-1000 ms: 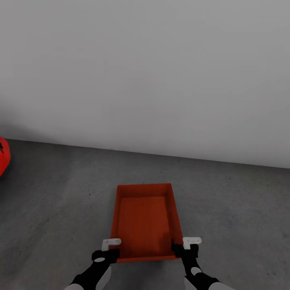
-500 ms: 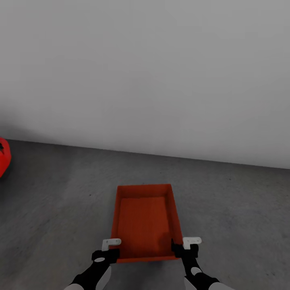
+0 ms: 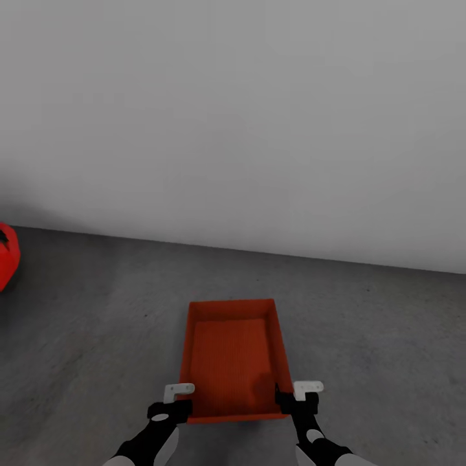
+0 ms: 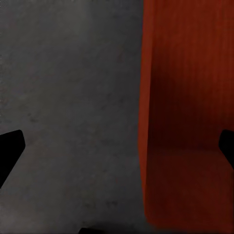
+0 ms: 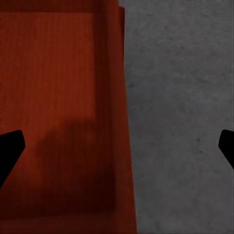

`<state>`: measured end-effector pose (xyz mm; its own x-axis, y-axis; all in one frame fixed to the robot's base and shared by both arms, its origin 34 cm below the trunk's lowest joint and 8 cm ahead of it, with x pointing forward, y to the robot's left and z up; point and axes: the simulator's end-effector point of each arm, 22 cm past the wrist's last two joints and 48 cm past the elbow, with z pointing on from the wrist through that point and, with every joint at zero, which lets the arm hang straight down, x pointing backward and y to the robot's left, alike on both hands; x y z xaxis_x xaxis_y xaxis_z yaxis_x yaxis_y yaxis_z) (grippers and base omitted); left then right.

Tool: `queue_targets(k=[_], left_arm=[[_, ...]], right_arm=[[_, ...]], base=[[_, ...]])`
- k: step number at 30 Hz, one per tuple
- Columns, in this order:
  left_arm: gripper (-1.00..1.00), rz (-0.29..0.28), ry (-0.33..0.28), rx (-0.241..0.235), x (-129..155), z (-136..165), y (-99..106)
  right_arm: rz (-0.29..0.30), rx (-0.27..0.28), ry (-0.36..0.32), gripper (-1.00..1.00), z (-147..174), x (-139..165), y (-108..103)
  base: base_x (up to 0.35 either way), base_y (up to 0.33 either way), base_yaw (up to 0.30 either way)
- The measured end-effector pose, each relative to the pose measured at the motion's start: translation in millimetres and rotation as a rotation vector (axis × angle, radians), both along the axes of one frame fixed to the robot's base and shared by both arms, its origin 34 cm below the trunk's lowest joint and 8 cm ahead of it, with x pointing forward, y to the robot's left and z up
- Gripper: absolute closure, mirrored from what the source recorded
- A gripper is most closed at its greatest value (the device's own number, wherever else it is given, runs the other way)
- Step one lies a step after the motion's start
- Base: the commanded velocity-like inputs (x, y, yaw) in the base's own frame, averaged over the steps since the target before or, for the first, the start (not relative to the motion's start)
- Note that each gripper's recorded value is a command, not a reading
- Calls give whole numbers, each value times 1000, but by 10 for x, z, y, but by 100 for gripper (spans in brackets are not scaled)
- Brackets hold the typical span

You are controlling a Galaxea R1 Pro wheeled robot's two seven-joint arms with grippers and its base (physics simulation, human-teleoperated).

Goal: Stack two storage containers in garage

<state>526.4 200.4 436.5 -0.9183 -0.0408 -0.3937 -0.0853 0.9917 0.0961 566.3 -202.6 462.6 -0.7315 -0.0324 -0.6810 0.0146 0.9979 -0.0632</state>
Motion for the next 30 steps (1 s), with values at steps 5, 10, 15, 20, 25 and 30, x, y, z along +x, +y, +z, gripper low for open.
queue_targets(k=[5,10,15,20,25,30], left_arm=[[-100,0,0,0,5,87,0],[-100,0,0,0,9,173,0],[-100,0,0,0,12,258,0],[-100,0,1,0,10,339,0],[-100,0,1,0,14,422,0],[-100,0,1,0,13,501,0]], right_arm=[[-2,-1,1,-100,86,2,-5],[-5,-3,1,-100,173,6,-4],[-5,-3,-1,-100,261,13,-4],[-6,-3,-8,-100,351,16,-14],[-6,-4,-9,-100,433,16,-16],[-6,-4,-9,-100,513,15,-16]], base=[[0,0,0],[0,0,0],[0,0,0],[0,0,0],[0,0,0],[0,0,0]])
